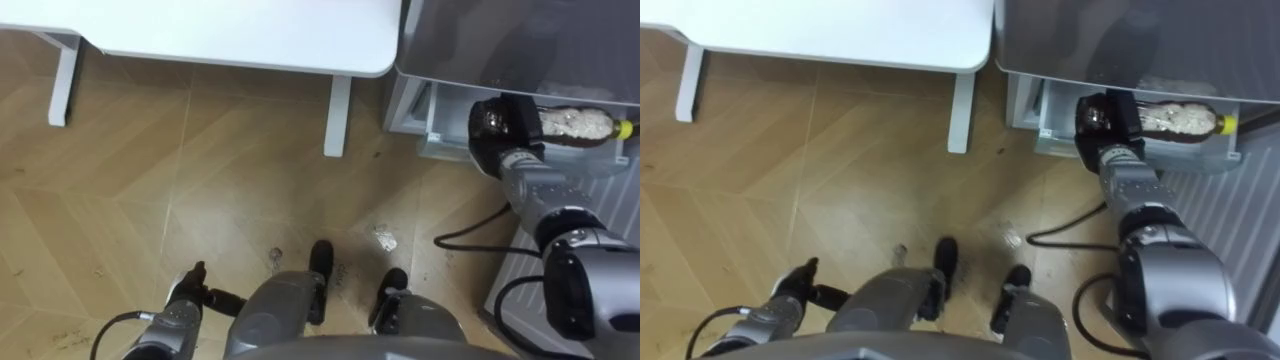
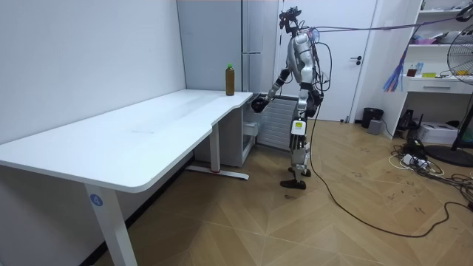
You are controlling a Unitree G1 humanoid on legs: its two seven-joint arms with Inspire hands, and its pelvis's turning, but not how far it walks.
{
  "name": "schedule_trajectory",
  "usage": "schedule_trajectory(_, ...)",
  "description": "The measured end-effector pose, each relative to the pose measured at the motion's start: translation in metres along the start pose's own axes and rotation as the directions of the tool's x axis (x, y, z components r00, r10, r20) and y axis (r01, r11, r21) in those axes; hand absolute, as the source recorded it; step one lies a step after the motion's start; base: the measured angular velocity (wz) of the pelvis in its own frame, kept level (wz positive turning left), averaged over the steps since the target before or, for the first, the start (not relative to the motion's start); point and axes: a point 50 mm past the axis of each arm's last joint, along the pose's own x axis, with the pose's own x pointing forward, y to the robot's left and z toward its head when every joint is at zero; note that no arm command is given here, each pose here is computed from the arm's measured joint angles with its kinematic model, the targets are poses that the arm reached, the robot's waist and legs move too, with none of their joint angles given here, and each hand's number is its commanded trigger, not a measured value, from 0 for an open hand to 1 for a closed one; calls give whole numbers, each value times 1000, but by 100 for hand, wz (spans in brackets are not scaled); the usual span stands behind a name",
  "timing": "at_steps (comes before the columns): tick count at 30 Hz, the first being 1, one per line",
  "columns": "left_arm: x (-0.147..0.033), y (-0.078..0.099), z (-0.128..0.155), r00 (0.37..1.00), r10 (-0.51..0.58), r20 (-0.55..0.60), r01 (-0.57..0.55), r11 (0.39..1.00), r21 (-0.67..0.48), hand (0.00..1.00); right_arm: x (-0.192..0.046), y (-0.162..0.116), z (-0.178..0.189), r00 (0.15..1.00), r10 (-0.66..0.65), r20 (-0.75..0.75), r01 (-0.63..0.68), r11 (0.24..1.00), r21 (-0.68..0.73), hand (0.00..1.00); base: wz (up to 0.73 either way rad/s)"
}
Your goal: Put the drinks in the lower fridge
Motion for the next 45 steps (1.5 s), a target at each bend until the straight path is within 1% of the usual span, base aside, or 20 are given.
schedule_trajectory(5,0,6,0,1000,19,2,-19,1000,3,0,2,21,11,999,31,25,-30,999,-20,100,0)
schedule_trajectory(10,0,11,-1,999,46,-1,-46,999,10,0,0,28,29,998,42,52,-39,997,-60,100,-2)
schedule_trajectory(14,0,10,-1,999,45,0,-45,999,18,0,0,43,32,995,76,60,-72,995,-72,100,-4)
schedule_trajectory(19,0,8,-2,999,33,-1,-33,999,36,0,0,53,33,993,97,63,-93,994,-66,100,-4)
schedule_trajectory(20,0,7,-2,1000,30,0,-30,998,46,0,0,55,33,993,95,63,-91,993,-69,64,-9)
schedule_trajectory(21,0,7,-2,1000,29,1,-29,998,50,0,0,55,33,993,96,63,-91,993,-72,48,-3)
schedule_trajectory(22,0,6,-2,1000,25,4,-26,998,60,0,0,56,33,993,96,64,-91,993,-76,0,-4)
schedule_trajectory(30,0,3,-2,1000,10,10,-11,995,103,0,1,61,31,994,87,62,-81,992,-94,0,-4)
schedule_trajectory(38,0,4,-3,1000,9,8,-10,994,105,0,0,62,33,996,47,82,-39,995,-90,0,0)
schedule_trajectory(45,0,7,-5,1000,15,-2,-15,993,113,0,0,63,34,995,40,91,-32,995,-90,0,0)
